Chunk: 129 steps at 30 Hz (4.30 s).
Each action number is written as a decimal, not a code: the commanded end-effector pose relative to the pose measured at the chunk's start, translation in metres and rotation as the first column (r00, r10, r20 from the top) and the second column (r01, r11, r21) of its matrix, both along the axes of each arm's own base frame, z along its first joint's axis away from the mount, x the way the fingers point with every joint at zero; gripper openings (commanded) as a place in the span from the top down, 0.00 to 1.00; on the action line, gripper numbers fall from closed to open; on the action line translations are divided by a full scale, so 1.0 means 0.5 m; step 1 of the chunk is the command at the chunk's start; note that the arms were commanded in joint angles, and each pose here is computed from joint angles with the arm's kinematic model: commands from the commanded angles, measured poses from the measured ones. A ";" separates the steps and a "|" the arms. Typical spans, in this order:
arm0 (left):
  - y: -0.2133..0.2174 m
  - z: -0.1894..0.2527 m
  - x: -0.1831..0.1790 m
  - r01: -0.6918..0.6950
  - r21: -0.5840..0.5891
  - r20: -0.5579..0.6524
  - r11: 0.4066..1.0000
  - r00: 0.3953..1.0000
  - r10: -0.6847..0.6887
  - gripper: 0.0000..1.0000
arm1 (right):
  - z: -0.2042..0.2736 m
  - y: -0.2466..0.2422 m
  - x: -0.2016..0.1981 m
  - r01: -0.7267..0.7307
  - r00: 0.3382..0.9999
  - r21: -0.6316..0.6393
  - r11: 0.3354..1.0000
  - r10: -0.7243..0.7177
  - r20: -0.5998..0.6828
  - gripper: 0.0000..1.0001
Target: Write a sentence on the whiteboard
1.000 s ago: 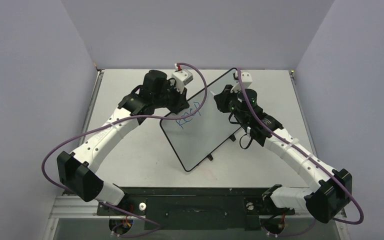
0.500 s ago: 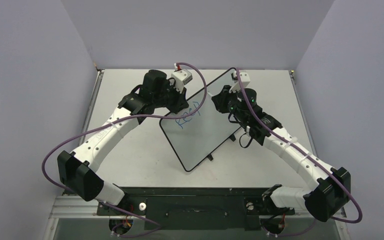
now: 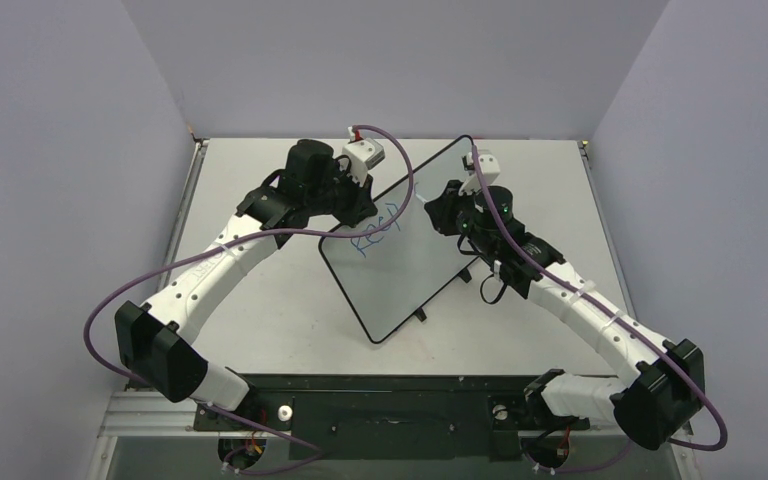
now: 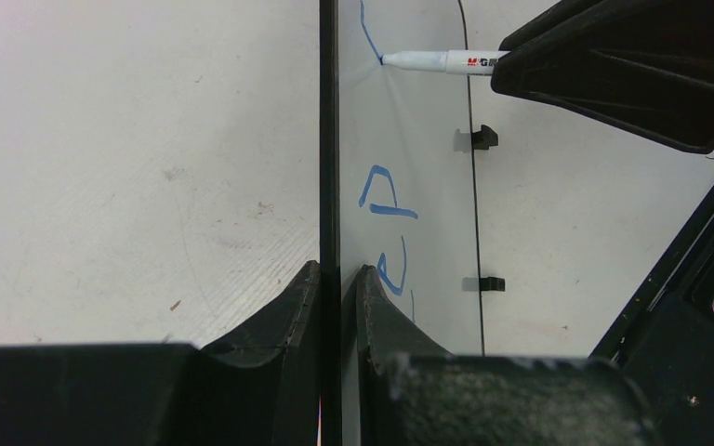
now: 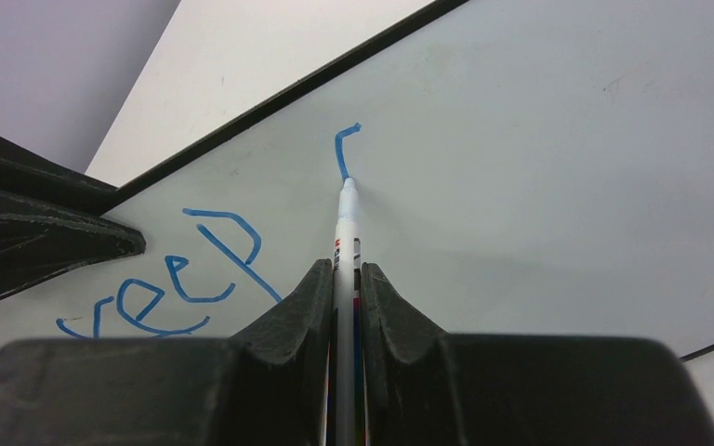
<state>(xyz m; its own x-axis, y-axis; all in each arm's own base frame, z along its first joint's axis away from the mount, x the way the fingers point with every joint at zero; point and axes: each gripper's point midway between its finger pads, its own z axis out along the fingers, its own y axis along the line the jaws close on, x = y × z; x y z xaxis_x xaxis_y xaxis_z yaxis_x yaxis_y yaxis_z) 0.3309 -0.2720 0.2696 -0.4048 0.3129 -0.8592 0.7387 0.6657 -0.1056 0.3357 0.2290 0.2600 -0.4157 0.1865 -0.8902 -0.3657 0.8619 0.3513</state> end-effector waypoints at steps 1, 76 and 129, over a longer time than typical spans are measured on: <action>0.012 0.021 0.032 -0.007 0.050 0.115 0.999 0.993 0.001 1.00 | 0.011 -0.018 0.005 0.048 0.999 -0.013 0.999 -0.048 0.017 1.00; 0.010 0.021 0.025 -0.006 0.064 0.125 0.998 0.992 -0.002 1.00 | 0.031 0.046 -0.013 -0.045 0.999 0.015 0.999 0.045 -0.008 1.00; -0.002 -0.032 0.041 -0.003 0.112 0.064 0.994 0.998 -0.004 1.00 | 0.084 -0.099 0.038 0.081 0.993 0.115 0.990 -0.091 0.079 1.00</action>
